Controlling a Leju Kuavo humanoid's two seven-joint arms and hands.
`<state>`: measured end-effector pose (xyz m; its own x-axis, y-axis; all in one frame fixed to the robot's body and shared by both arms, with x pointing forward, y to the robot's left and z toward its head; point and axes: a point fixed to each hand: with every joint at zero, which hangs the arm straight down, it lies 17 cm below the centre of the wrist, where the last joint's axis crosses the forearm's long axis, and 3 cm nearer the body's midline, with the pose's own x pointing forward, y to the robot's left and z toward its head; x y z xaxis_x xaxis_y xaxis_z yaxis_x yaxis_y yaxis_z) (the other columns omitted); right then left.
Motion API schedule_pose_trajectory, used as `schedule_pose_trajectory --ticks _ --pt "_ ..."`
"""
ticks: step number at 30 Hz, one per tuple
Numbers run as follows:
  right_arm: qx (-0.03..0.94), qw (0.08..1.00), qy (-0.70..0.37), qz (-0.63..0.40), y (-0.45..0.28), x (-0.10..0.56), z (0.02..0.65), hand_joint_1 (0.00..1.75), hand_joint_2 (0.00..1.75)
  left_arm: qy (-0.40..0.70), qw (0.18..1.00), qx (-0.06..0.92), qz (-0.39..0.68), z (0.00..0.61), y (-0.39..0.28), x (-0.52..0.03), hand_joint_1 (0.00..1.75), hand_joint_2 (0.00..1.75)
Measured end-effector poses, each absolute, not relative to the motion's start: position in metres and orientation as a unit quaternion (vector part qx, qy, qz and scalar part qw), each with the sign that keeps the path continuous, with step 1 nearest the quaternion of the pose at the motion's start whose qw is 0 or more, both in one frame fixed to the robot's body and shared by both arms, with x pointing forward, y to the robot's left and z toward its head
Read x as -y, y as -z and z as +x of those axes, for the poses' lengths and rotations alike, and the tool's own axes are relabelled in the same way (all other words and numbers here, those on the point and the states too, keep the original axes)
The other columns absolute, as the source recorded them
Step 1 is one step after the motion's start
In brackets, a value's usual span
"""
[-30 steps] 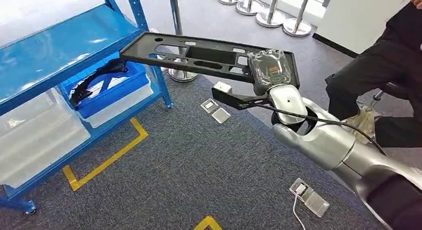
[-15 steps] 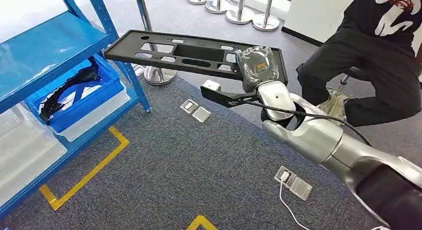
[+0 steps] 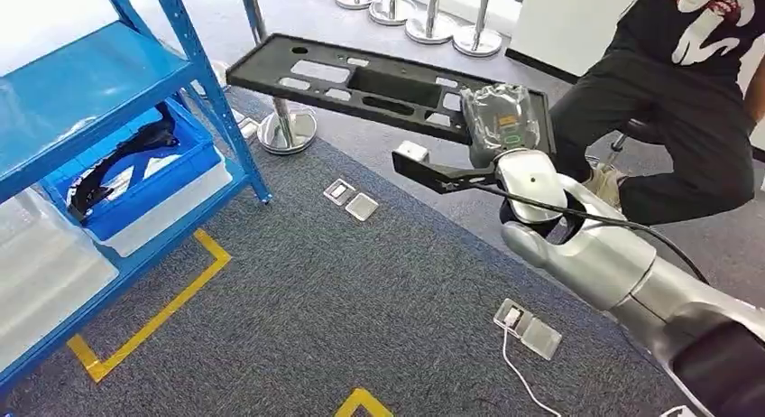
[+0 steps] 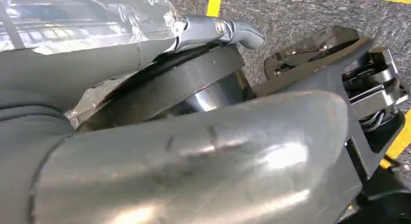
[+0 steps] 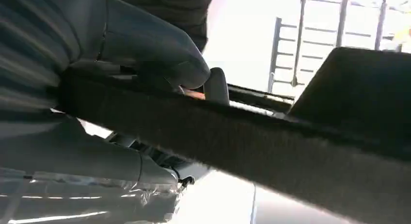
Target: Take the parts from the cabinet and place them on the table.
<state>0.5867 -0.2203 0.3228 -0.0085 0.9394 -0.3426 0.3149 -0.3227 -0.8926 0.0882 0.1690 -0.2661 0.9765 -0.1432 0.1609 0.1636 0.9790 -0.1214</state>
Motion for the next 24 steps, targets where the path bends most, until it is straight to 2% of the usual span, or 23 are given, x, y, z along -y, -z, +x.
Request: schedule_pose_trajectory --ticks 17,24 --pt "0.516 0.303 -0.515 -0.613 -0.327 0.201 0.586 1.75 1.75 0.070 0.990 0.088 -0.084 0.093 0.264 -0.166 0.00 0.00" --pt "0.535 0.299 -0.487 -0.622 -0.353 0.202 0.588 1.75 1.75 0.069 0.991 0.084 -0.085 0.090 0.264 -0.166 0.00 0.00"
